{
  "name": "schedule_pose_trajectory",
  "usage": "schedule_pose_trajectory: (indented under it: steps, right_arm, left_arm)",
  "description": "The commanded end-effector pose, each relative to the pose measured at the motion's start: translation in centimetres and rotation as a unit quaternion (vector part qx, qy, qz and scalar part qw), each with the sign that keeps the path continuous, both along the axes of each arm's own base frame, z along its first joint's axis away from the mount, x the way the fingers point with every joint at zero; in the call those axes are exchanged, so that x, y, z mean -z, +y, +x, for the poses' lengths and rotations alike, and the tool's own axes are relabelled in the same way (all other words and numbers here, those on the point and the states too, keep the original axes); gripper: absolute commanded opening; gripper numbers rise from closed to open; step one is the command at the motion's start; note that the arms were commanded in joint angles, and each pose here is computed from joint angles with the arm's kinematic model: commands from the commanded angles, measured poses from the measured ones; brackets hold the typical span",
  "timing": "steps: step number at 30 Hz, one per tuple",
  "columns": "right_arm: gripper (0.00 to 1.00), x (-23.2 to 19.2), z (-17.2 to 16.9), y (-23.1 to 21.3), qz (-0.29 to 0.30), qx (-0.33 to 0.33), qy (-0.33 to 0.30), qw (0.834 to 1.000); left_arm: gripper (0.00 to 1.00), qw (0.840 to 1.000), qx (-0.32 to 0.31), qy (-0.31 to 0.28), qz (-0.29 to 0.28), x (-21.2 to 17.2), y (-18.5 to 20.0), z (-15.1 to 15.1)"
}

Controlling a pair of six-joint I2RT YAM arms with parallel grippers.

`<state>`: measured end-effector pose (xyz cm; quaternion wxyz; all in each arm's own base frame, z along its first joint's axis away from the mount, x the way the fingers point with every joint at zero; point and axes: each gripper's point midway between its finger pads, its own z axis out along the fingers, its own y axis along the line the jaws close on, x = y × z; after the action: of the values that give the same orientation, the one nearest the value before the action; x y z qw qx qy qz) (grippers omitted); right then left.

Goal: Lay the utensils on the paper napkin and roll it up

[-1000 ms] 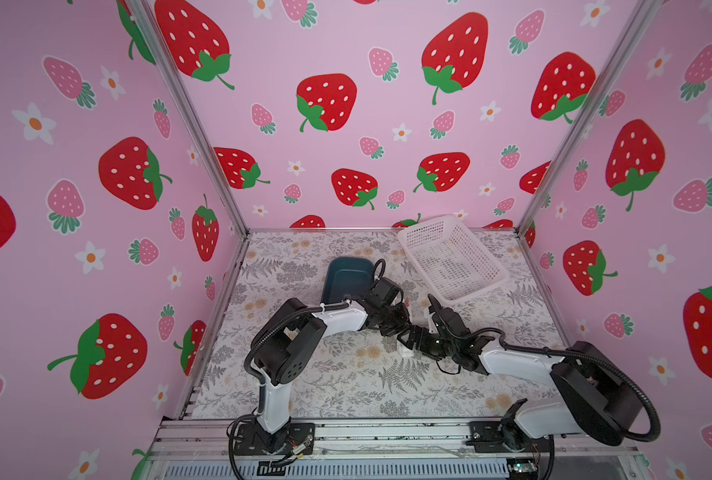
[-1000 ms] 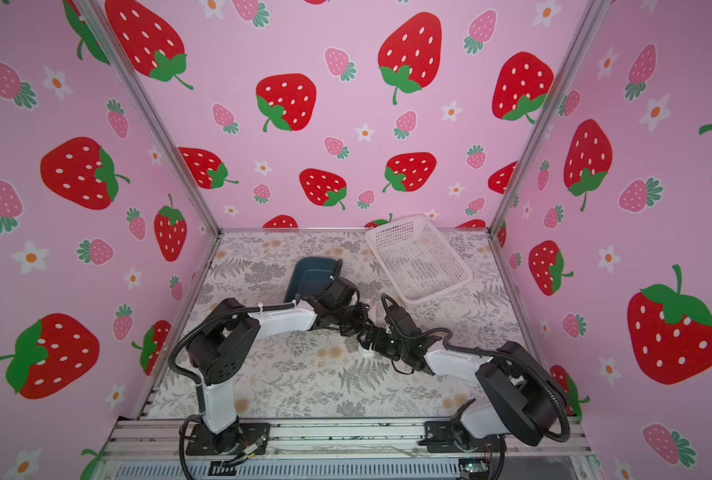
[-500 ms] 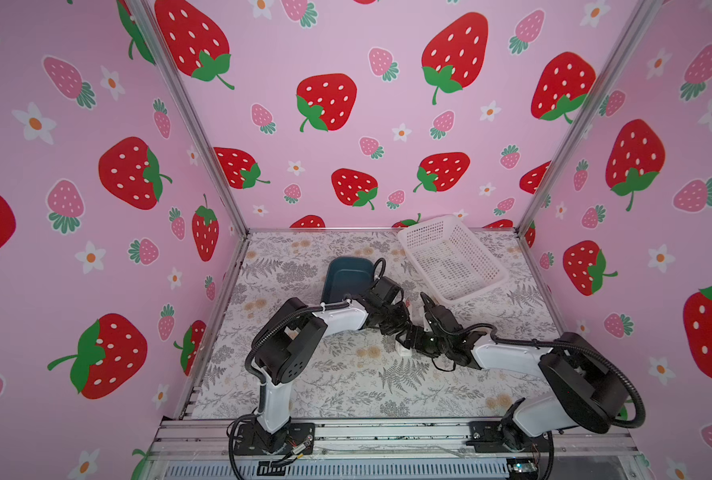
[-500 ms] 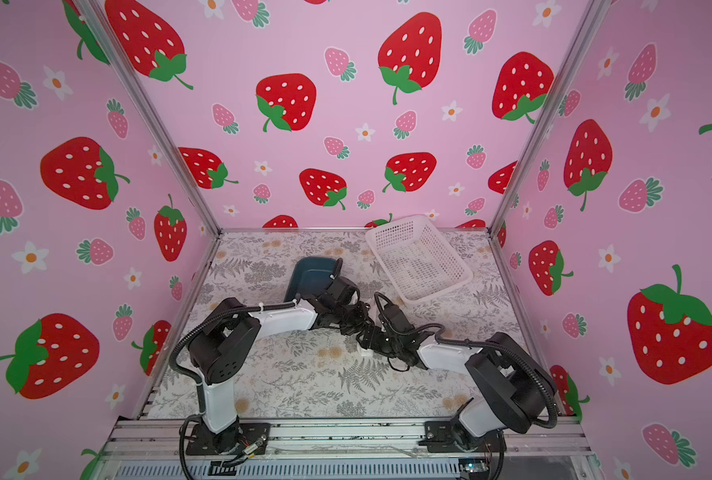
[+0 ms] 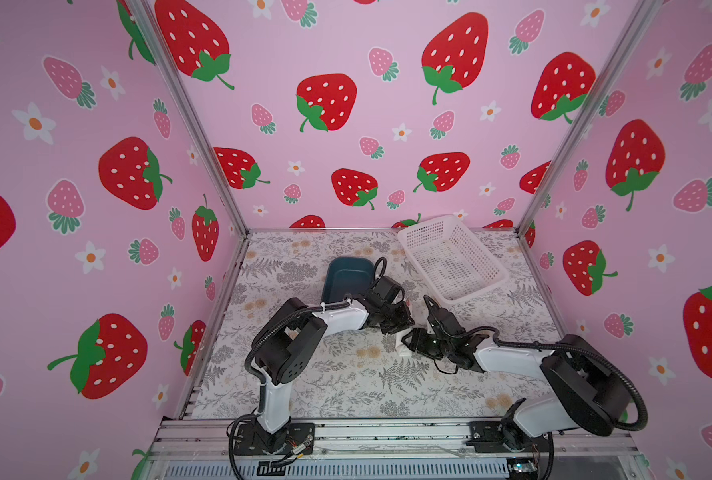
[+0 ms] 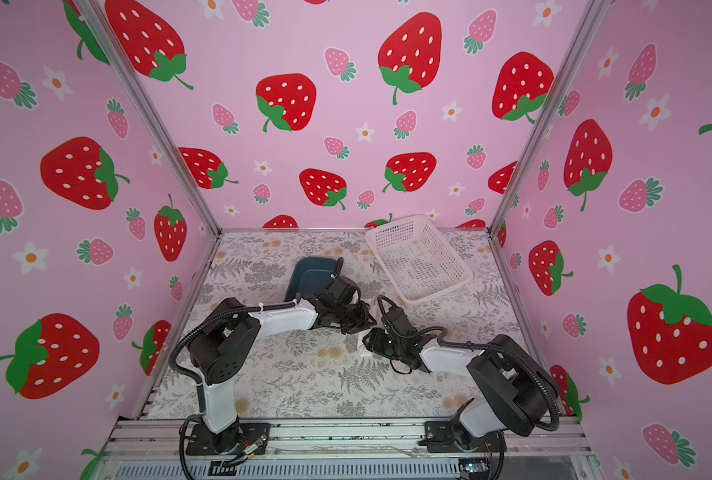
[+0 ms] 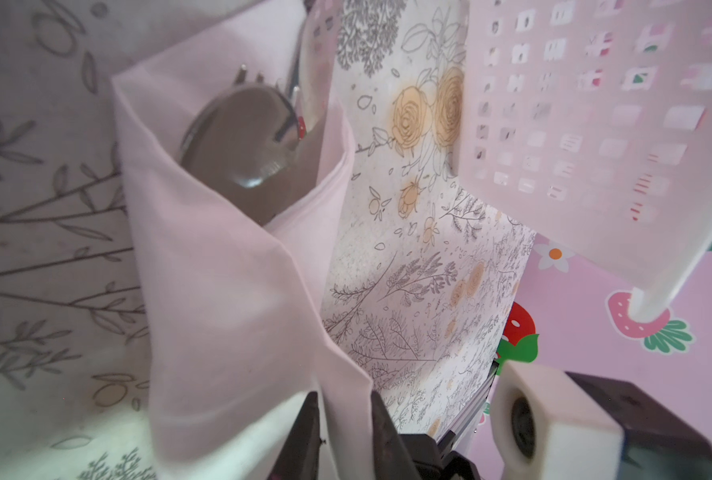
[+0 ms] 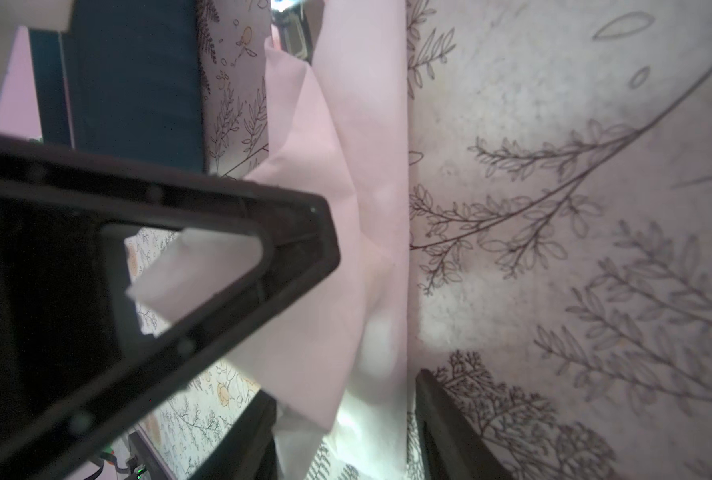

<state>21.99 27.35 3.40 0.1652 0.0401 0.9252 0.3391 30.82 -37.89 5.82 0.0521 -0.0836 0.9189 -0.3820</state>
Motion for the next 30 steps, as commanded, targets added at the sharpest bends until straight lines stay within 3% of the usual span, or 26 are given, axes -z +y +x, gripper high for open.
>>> schedule_pose_trajectory:
  steps: [1,8,13,19,25,30]
  right_arm:
    - [0.48,0.3,-0.1,-0.8,-0.004,0.019,0.002,1.0]
    - [0.38,0.9,-0.3,-1.5,-0.004,0.029,0.014,0.999]
    - [0.36,0.9,-0.4,-1.6,0.0,0.03,0.015,0.999]
    - [0.35,1.1,-0.5,-1.7,-0.001,0.033,0.02,0.999]
    - [0.35,1.1,-0.5,-1.8,0.001,0.034,0.021,0.999]
    - [0.35,1.1,-0.5,-1.7,0.003,0.032,0.022,0.999]
  left_arm:
    - [0.28,1.0,0.015,-0.019,-0.019,-2.2,-1.0,0.4]
    - [0.39,0.998,0.029,-0.061,-0.012,-4.9,0.3,0.6]
    - [0.41,0.996,0.014,-0.08,0.021,-5.2,2.8,0.6]
    - [0.29,0.999,-0.004,-0.04,0.037,-2.1,4.9,0.1]
    - [0.19,0.999,0.011,-0.009,0.035,0.4,4.5,-0.9]
    - [0.17,0.999,0.022,-0.002,0.03,1.3,3.9,-1.1]
